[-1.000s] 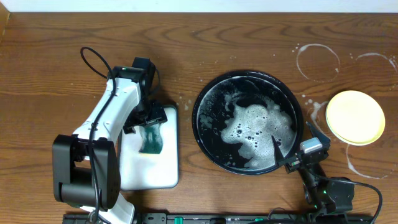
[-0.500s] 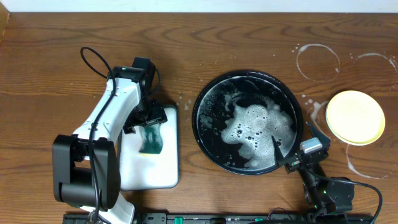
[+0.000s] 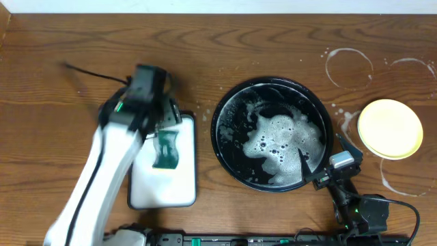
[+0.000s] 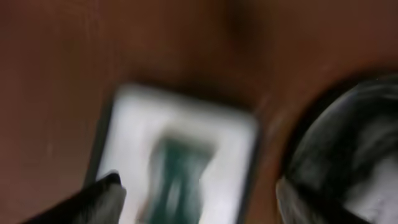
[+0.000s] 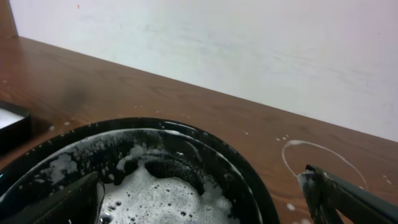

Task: Clean dirty plates on tray and stack at the side

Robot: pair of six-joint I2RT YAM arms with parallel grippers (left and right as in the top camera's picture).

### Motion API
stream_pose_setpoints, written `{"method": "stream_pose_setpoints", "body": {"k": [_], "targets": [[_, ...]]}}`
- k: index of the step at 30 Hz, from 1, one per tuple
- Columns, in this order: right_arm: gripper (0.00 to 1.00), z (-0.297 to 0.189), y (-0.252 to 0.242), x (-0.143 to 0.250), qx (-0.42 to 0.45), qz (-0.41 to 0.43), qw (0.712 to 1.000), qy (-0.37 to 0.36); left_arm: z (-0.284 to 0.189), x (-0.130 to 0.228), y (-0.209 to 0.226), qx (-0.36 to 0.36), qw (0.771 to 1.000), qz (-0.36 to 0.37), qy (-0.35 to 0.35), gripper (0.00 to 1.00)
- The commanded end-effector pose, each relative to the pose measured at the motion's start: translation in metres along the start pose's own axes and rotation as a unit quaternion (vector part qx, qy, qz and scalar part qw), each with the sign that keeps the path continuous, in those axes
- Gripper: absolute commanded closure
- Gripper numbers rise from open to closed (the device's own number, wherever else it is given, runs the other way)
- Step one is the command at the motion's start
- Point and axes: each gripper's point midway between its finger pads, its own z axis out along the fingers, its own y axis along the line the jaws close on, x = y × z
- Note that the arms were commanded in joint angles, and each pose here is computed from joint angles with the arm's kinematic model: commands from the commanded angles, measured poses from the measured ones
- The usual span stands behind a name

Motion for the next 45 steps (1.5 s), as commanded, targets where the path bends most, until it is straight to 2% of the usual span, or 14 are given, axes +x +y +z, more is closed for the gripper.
{"method": "stream_pose_setpoints", "body": {"k": [1, 4, 9, 15, 23, 28, 32, 39, 45], "targets": [[0.01, 0.0, 0.001, 0.001, -0.002, -0.004, 1.0, 0.0, -0.04, -0.02, 0.007, 0.031, 0.99, 0.032, -0.137, 0.19], [0.01, 0.0, 0.001, 0.001, -0.002, -0.004, 1.0, 0.0, -0.065, -0.03, 0.012, 0.071, 0.966, 0.02, -0.246, 0.19], [0.01, 0.0, 0.001, 0.001, -0.002, -0.004, 1.0, 0.0, -0.078, -0.014, 0.038, 0.092, 0.936, -0.013, -0.34, 0.19], [0.01, 0.0, 0.001, 0.001, -0.002, -0.004, 1.0, 0.0, -0.078, 0.01, 0.059, 0.113, 0.896, -0.038, -0.427, 0.19], [0.01, 0.0, 0.001, 0.001, -0.002, -0.004, 1.0, 0.0, -0.073, 0.031, 0.076, 0.121, 0.863, -0.056, -0.487, 0.19], [0.01, 0.0, 0.001, 0.001, -0.002, -0.004, 1.0, 0.0, -0.054, 0.037, 0.082, 0.115, 0.861, -0.061, -0.492, 0.19], [0.01, 0.0, 0.001, 0.001, -0.002, -0.004, 1.0, 0.0, -0.028, 0.048, 0.084, 0.109, 0.874, -0.062, -0.469, 0.19], [0.01, 0.0, 0.001, 0.001, -0.002, -0.004, 1.0, 0.0, -0.021, 0.052, 0.085, 0.104, 0.882, -0.06, -0.455, 0.19], [0.01, 0.0, 0.001, 0.001, -0.002, -0.004, 1.0, 0.0, -0.005, 0.063, 0.088, 0.09, 0.901, -0.055, -0.422, 0.19]]}}
